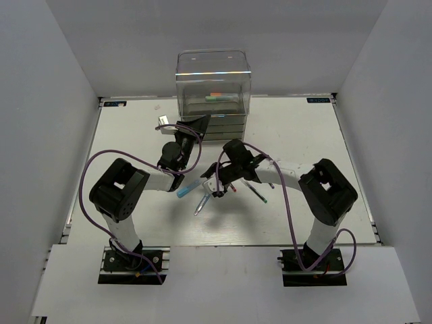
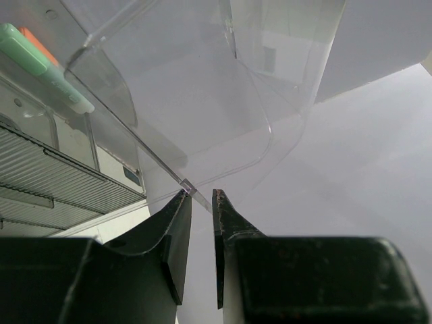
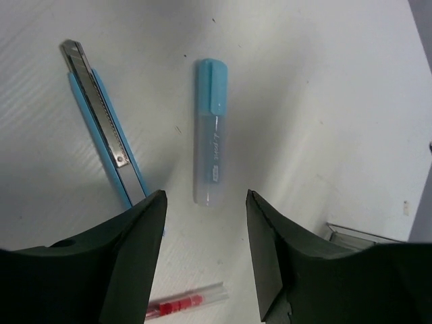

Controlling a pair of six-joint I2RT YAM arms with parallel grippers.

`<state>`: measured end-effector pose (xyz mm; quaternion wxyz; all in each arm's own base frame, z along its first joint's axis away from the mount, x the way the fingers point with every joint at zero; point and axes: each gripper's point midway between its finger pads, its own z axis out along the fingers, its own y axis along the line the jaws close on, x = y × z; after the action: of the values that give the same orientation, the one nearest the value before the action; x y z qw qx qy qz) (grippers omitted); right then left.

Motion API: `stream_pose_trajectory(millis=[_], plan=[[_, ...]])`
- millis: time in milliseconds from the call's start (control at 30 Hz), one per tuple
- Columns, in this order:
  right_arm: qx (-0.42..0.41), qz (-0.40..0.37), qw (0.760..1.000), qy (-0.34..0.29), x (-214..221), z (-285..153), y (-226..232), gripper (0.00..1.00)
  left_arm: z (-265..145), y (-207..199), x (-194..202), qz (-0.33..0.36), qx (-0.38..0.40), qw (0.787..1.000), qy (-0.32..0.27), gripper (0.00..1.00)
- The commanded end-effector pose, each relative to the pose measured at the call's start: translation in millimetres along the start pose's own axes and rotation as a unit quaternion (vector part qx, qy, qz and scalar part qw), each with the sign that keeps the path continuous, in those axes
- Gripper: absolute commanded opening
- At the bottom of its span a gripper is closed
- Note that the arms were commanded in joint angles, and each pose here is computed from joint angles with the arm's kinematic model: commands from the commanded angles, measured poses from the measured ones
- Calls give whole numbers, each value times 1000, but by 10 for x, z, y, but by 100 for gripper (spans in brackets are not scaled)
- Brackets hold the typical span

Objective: Sort the stationery into containers
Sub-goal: Grab a piece of stationery with the right arm

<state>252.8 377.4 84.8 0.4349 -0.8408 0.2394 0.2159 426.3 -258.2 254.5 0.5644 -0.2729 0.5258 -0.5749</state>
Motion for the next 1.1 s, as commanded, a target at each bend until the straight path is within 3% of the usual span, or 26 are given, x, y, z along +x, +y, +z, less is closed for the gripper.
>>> stream_pose_trajectory(millis=[0, 600, 1067], plan=[[-19, 36, 999, -18, -103, 86, 64, 56, 5, -785, -377, -24, 114, 992, -58, 31], [44, 72, 996, 42, 129, 404, -221, 56, -20, -738, -430, -22, 107, 992, -64, 31], [20, 81, 994, 69, 312, 530, -173, 55, -20, -738, -430, -22, 107, 992, -64, 31]])
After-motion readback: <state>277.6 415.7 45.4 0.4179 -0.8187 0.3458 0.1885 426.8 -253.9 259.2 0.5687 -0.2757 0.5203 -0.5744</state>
